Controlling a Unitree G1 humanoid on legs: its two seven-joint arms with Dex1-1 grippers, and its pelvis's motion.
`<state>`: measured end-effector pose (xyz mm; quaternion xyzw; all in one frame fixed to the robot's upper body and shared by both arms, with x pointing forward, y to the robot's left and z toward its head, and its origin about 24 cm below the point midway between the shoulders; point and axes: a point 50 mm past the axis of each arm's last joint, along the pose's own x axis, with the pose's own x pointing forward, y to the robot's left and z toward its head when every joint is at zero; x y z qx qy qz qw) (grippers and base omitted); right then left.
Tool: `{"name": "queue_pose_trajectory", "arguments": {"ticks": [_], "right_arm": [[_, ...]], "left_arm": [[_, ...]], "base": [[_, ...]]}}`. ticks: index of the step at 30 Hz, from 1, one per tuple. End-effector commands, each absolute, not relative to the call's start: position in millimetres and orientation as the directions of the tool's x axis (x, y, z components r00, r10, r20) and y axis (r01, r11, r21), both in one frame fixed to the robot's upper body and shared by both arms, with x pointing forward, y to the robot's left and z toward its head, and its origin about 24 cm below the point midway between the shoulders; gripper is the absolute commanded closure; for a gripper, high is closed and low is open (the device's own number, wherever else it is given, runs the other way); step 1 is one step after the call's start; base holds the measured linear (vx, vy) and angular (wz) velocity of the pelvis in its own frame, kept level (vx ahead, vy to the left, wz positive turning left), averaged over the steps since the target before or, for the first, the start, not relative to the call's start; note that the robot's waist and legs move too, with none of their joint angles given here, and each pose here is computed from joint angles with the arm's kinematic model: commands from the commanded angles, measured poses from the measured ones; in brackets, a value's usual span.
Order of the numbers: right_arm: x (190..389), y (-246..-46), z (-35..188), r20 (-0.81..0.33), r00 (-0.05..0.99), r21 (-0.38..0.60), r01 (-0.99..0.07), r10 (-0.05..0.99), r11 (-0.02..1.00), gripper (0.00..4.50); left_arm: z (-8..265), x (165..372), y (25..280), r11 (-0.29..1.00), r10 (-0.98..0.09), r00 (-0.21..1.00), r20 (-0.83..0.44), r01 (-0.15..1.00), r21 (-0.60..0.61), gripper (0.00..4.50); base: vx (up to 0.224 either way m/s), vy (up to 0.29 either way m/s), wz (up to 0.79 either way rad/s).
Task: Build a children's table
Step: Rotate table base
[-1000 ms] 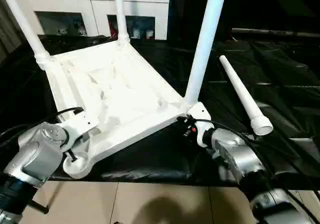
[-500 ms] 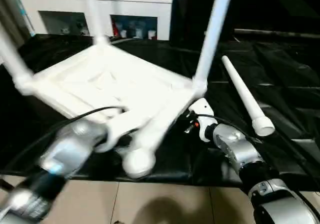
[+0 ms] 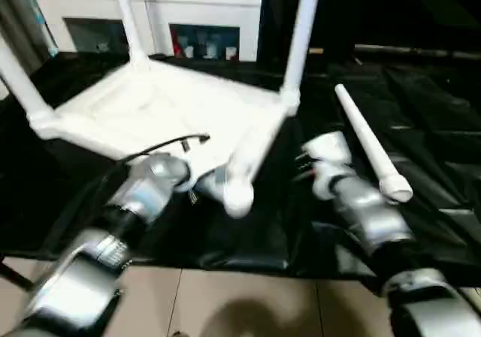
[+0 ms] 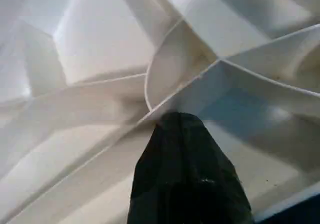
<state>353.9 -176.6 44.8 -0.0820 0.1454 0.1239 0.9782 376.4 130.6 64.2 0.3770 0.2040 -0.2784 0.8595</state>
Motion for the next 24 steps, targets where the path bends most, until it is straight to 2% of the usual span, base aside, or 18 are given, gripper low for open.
{"name": "queue_pose_trajectory", "arguments": {"ticks": [1, 4, 5, 7, 11, 14, 19, 24], "right_arm": [[358.6, -187.1, 56.4, -0.274, 0.947, -0.082, -0.196, 0.167, 0.977, 4.43], [360.5, -196.8, 64.9, -0.241, 0.964, -0.085, -0.139, 0.115, 0.987, 4.43], [361.1, -199.9, 68.5, -0.227, 0.968, -0.083, -0.132, 0.111, 0.988, 4.43], [362.1, -206.2, 73.2, -0.219, 0.972, -0.091, -0.107, 0.085, 0.990, 4.18], [366.9, -218.7, 81.9, -0.241, 0.969, -0.100, -0.074, 0.048, 0.992, 3.91], [378.6, -236.1, 93.7, -0.316, 0.949, -0.138, -0.054, 0.008, 0.989, 3.63], [384.8, -252.0, 100.7, -0.423, 0.905, -0.190, -0.041, -0.044, 0.981, 3.23], [388.9, -266.2, 112.3, -0.455, 0.885, -0.167, 0.028, -0.102, 0.986, 2.89]], "left_arm": [[88.2, 389.7, 129.1, 0.628, -0.309, 0.862, -0.402, 0.502, 0.594, 4.50], [99.2, 393.6, 122.7, 0.746, -0.340, 0.901, -0.269, 0.433, 0.506, 4.50], [103.5, 392.6, 118.6, 0.783, -0.376, 0.900, -0.221, 0.436, 0.444, 4.50], [109.4, 390.4, 113.6, 0.827, -0.418, 0.896, -0.148, 0.443, 0.348, 4.50], [114.6, 380.1, 106.0, 0.811, -0.518, 0.852, -0.077, 0.518, 0.272, 4.50], [116.3, 359.0, 104.4, 0.705, -0.659, 0.746, -0.094, 0.657, 0.267, 4.50], [115.4, 341.0, 110.8, 0.616, -0.732, 0.665, -0.149, 0.739, 0.274, 4.50], [116.4, 325.0, 125.7, 0.603, -0.732, 0.652, -0.198, 0.755, 0.258, 4.50]], "base": [[0.000, 0.000, 0.00], [0.000, 0.000, 0.00], [0.000, 0.000, 0.00], [0.000, 0.000, 0.00], [0.000, 0.000, 0.00], [0.000, 0.000, 0.00], [0.000, 0.000, 0.00], [0.000, 0.000, 0.00]]}}
